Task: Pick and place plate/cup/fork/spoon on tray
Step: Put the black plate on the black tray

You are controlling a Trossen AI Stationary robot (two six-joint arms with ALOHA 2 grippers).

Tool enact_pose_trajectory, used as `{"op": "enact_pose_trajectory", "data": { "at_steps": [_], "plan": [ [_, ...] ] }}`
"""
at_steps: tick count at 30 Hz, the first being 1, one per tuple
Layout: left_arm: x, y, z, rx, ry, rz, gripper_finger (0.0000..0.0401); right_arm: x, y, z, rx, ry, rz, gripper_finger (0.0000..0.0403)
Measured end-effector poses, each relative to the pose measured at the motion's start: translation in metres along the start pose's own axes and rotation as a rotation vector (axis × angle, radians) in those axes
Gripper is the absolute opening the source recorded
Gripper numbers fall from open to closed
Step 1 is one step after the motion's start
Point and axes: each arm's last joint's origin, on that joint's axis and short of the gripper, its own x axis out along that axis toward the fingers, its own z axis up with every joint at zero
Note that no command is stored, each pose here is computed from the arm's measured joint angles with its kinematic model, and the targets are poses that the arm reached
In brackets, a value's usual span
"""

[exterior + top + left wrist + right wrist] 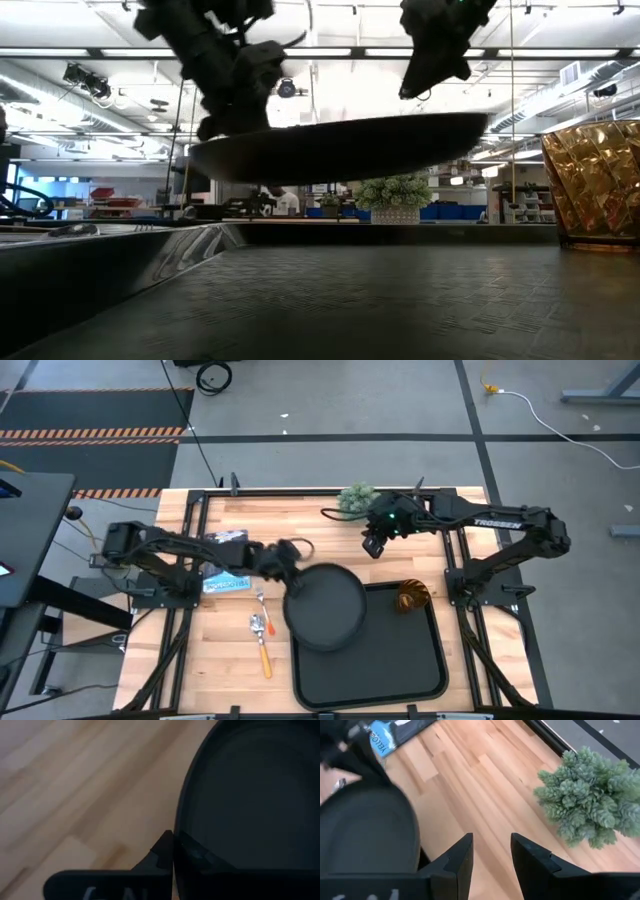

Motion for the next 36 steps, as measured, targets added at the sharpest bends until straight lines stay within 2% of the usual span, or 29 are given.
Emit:
{"op": "enact_pose_trajectory", "data": {
  "at_steps": [9,17,25,36],
  "plan": [
    [0.038,-0.061,0.008,0.078,0.064,-0.012,0.0012,-0.024,0.014,-0.016,-0.006,0.009,0.008,0.0138],
    [0.070,-0.097,0.005,0.087,0.130,-0.003,0.0012,-0.040,0.022,-0.027,-0.049,-0.001,0.002,0.0138],
    [0.084,-0.120,0.005,0.091,0.152,-0.013,0.0012,-0.049,0.024,-0.030,-0.069,-0.031,-0.009,0.0138],
    [0.104,-0.129,0.005,0.054,0.136,-0.056,0.0012,-0.049,0.026,-0.030,-0.075,-0.035,-0.012,0.0138]
  ]
}}
